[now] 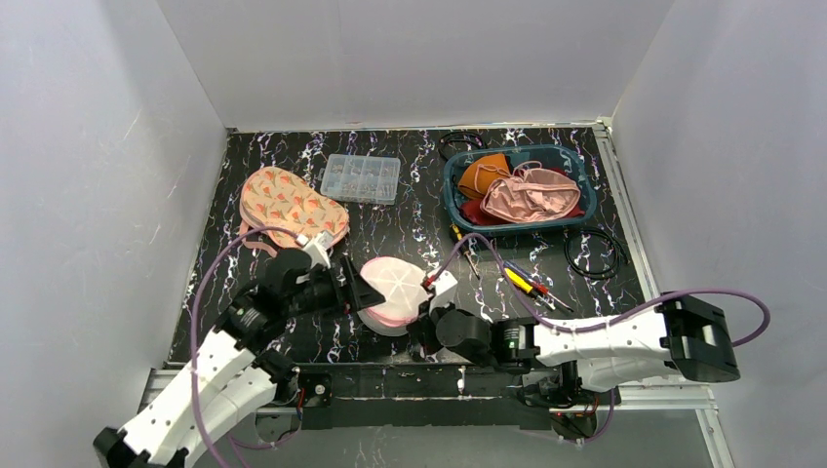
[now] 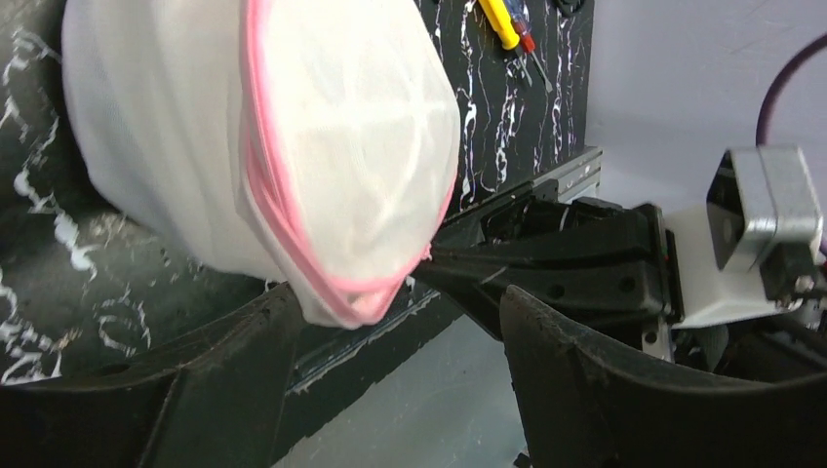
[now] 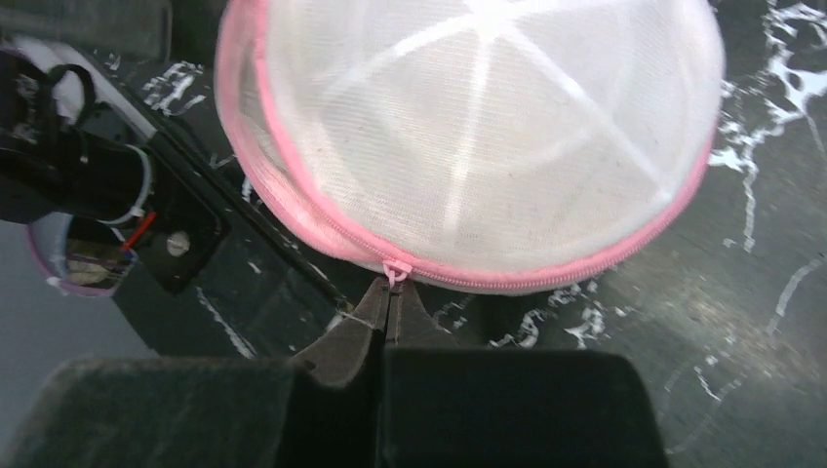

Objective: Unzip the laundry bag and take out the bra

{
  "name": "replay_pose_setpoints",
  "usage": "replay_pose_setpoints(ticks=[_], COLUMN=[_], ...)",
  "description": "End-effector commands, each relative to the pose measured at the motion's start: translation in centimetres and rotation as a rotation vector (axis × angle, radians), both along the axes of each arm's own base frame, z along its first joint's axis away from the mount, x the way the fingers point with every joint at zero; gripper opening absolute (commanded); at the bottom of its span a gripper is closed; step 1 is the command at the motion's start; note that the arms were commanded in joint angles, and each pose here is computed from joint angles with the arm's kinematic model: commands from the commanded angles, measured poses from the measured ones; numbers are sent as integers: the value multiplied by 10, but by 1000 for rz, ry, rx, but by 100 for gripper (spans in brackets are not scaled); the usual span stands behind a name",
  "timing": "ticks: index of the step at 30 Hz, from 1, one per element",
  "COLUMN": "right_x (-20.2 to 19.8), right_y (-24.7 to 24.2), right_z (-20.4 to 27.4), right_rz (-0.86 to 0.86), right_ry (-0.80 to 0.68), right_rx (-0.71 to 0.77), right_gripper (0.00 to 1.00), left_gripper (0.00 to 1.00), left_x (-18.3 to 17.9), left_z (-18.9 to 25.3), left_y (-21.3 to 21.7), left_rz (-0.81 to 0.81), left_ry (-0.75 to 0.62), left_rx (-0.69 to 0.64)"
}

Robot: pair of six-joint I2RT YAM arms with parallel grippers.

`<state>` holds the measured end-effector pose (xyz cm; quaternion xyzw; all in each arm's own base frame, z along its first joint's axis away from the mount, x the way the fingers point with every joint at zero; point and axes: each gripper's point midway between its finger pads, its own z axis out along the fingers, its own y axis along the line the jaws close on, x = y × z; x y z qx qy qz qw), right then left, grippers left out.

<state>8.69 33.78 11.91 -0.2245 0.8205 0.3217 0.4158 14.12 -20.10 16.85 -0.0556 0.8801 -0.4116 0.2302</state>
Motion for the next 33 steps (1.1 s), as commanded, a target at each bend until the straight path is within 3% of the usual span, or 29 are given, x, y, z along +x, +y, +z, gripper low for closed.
replay_pose_setpoints(ticks=[1,10,18,25,33], right_x=[-6,-14,-25,-26,-21], right_y=[40,90,106,91,69], right_z=[41,43,41,38,36], right_rz=[61,144,202,190,151], right_ry=[-13,-11,23,32,30], right_rx=[128,136,173,156,145], right_gripper=[1,1,1,1,1], left_gripper=[73,74,71,57,29], left_x=[-35,-61,-46,-17,3], left_z=[-6,-17,-31,-48,-54], left_y=[29,36,31,26,23], left_rz=[20,35,110,198,252], left_ry=[64,125,154,164,159], left_rx=[62,3,-20,9,29])
